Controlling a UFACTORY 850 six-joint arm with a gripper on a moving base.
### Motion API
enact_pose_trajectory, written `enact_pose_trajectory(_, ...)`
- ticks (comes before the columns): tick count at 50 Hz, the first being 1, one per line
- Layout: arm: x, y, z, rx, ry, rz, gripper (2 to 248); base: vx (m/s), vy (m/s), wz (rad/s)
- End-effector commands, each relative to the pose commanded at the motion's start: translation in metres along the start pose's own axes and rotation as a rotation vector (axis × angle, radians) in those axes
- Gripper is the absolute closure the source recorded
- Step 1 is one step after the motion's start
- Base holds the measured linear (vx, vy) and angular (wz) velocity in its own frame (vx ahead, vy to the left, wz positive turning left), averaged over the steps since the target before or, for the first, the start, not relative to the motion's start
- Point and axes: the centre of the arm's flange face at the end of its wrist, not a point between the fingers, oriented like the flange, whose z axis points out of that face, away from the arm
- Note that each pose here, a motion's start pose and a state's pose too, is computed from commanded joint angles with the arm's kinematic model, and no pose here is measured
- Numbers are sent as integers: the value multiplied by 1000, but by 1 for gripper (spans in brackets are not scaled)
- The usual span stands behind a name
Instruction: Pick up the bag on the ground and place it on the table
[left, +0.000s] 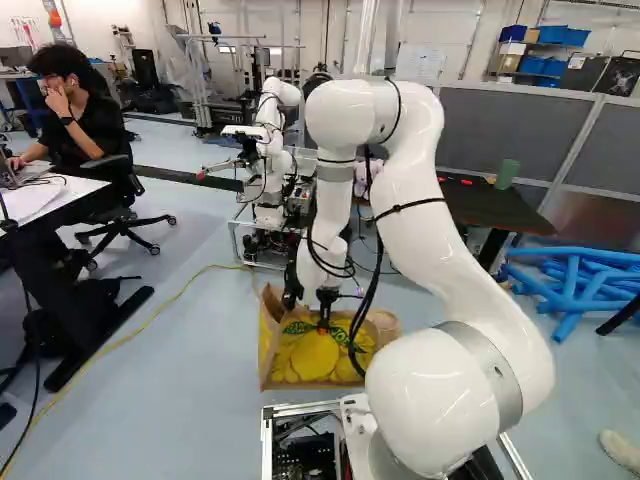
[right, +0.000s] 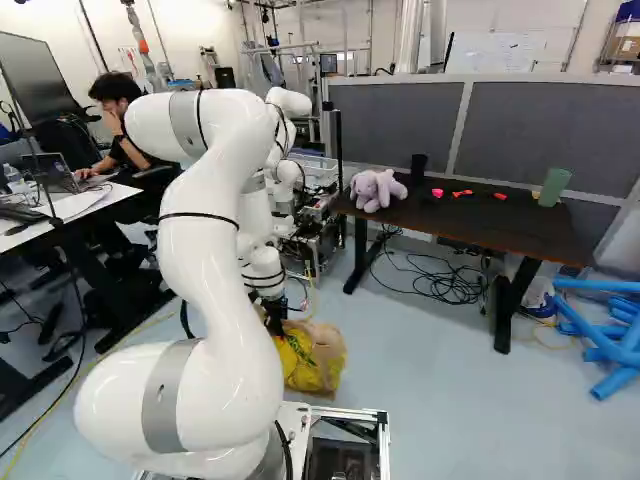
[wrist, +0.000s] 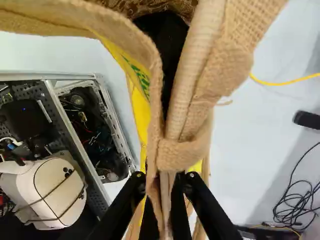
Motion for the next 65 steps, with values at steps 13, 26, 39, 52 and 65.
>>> enact_pose_trajectory(13,-7,3,-20,-14,-7,50,228,0,0,0)
enact_pose_trajectory(26,-15,8,-41,-28,-16,89,228,0,0,0)
enact_pose_trajectory(39,-25,15,-61,-38,-31,120,228,0,0,0)
enact_pose_trajectory(52,-32,21,-82,-40,-55,140,228,0,0,0)
enact_pose_trajectory(65,-35,25,-102,-40,-82,148,228,0,0,0)
